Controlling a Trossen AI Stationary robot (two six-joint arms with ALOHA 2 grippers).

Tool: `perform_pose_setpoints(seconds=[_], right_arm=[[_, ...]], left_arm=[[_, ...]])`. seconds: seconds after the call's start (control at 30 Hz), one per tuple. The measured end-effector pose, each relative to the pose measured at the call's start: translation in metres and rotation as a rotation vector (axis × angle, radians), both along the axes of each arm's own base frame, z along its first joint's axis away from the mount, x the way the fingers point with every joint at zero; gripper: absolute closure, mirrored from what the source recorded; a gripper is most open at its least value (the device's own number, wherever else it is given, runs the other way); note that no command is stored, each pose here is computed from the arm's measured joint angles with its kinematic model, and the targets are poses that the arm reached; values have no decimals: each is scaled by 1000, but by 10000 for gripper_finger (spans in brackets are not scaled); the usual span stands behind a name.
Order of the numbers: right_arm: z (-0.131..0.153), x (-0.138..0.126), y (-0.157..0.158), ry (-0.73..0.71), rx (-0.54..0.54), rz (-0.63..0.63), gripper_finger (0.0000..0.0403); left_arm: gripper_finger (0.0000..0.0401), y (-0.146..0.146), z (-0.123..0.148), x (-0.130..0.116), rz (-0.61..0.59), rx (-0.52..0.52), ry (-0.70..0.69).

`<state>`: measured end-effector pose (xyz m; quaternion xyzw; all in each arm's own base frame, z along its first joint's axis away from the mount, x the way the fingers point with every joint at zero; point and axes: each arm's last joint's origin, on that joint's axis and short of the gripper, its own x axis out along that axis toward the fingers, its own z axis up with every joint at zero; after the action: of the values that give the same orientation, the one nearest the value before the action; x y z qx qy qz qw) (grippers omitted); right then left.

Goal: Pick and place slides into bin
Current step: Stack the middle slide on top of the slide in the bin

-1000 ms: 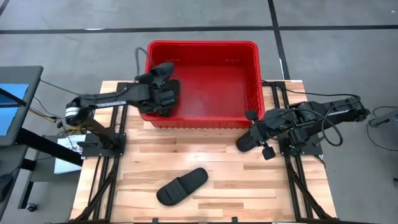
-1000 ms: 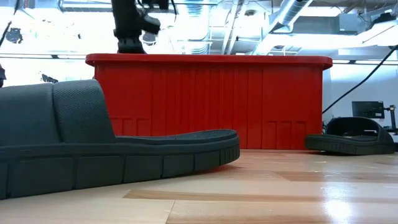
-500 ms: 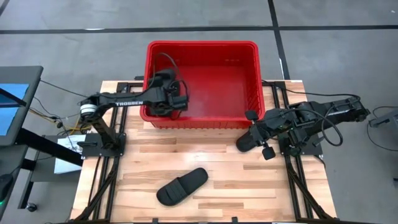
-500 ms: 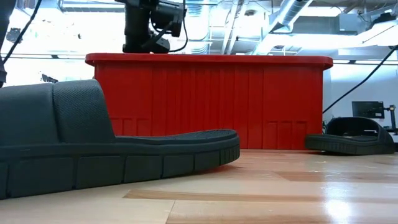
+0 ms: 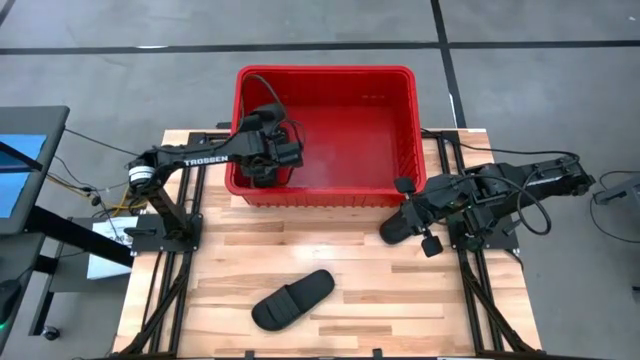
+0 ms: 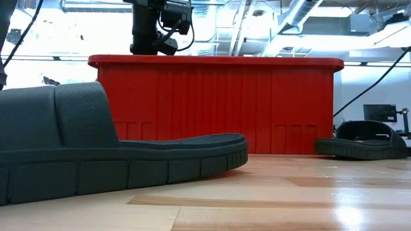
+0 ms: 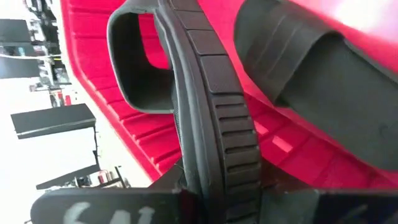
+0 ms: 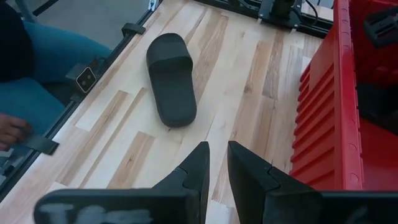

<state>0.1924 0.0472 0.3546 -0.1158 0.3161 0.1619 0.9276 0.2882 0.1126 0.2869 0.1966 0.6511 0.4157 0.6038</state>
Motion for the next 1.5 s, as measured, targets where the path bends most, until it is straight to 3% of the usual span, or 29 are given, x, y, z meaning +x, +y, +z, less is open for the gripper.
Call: perform_pose_setpoints(seconds=[0.9, 1.5], right_arm=[[0, 0, 0, 0, 0, 0, 353], [0, 0, 0, 0, 0, 0, 353]], left_arm=[[363, 12, -3, -3, -19, -144, -1], [363, 14, -33, -10, 1, -203, 26]])
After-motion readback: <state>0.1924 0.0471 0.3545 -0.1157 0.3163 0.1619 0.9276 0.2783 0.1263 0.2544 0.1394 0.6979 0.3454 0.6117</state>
